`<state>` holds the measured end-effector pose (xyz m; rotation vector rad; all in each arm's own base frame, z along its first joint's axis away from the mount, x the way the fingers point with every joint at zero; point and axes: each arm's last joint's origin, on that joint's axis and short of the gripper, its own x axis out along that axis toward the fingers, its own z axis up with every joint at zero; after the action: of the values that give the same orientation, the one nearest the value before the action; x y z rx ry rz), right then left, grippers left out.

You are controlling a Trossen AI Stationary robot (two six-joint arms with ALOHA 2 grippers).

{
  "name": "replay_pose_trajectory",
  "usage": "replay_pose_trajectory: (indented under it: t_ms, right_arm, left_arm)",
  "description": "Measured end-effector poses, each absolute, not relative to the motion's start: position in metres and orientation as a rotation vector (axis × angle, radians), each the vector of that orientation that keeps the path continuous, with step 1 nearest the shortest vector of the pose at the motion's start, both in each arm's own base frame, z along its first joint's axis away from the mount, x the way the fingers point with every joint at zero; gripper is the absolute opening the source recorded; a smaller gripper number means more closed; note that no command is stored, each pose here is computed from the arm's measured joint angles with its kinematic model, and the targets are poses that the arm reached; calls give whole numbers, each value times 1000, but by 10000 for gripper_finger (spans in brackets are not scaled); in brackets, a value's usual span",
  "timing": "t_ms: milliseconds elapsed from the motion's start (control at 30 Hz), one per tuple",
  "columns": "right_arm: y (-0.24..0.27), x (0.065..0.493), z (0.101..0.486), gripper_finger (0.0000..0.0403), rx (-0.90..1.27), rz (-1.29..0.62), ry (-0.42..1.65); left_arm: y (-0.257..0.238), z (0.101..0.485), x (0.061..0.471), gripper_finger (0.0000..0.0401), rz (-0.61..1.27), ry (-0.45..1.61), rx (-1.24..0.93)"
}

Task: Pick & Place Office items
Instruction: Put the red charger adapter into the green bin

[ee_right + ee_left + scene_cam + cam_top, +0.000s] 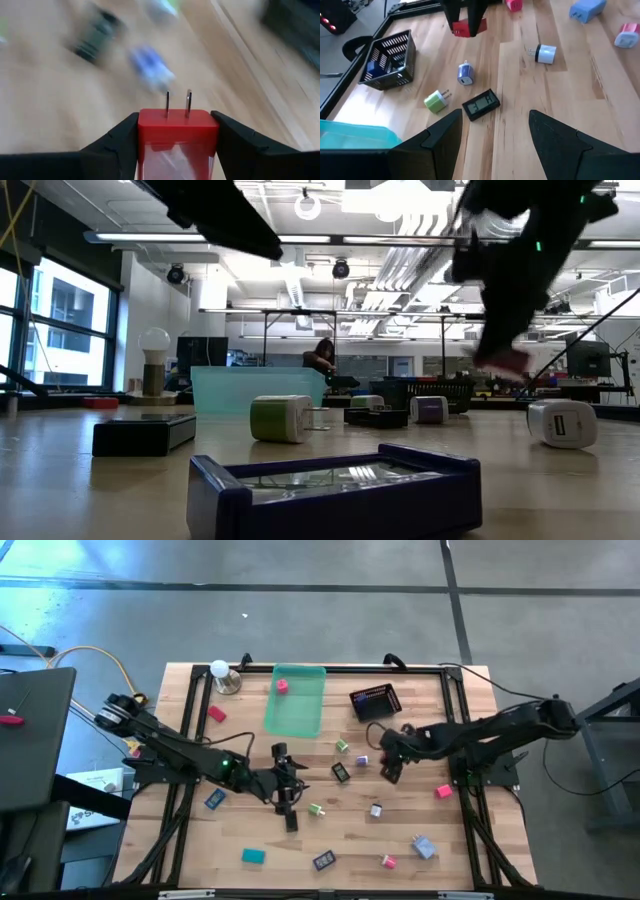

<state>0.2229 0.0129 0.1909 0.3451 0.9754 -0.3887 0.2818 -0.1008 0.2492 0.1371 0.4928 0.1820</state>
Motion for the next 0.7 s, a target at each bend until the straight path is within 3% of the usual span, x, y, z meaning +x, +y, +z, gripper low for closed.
replay_pose_trajectory:
  t_ms: [300, 700]
  right_arm:
    - [74, 243, 229, 199, 135, -173, 553]
    - [120, 241, 261, 199, -18, 58, 216]
  left_arm:
    - [-101, 220, 312, 220, 203, 462, 137]
    - [-73, 216, 349, 220, -87, 265, -13]
